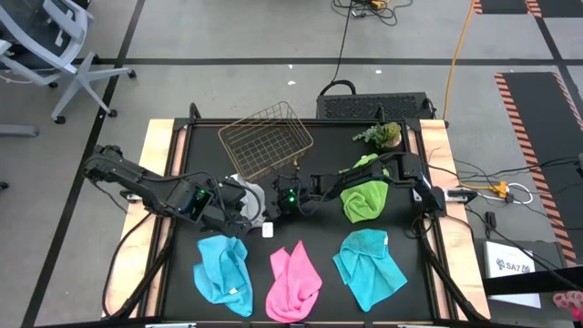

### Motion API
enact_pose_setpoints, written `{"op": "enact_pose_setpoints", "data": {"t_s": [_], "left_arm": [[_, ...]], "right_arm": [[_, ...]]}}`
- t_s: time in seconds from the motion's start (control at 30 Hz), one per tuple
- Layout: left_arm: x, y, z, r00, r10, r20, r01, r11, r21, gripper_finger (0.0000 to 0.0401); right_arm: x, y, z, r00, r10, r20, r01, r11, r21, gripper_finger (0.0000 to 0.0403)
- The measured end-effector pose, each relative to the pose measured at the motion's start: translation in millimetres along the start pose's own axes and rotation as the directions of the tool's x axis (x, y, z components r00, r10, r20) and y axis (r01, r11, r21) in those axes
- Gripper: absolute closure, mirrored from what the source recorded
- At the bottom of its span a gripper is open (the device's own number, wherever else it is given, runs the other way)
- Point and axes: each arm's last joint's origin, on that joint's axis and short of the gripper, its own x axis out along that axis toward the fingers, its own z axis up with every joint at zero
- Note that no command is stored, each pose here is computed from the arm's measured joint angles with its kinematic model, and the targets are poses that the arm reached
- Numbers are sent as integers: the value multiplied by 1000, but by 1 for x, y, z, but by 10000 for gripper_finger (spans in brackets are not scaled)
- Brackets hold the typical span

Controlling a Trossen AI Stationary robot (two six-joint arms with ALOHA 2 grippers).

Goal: Fold microfiber towels
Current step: Fold the gray microfiber cloth

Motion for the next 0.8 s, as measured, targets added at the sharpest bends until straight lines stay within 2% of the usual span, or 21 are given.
{"op": "enact_pose_setpoints", "data": {"t_s": [0.4, 0.6, 0.8], "left_arm": [[0, 0, 0, 1000, 0, 0, 0, 1000, 1, 401], [0, 1, 1, 1000, 3, 3, -3, 1000, -3, 400], [0, 1, 1, 1000, 3, 3, -3, 1000, -3, 401]], "right_arm": [[2, 4, -3, 1000, 9, 22, -8, 1000, -14, 236], [2, 14, -4, 996, 79, 46, -78, 997, -27, 236], [3, 16, -7, 995, 89, 37, -88, 996, -30, 236]]}}
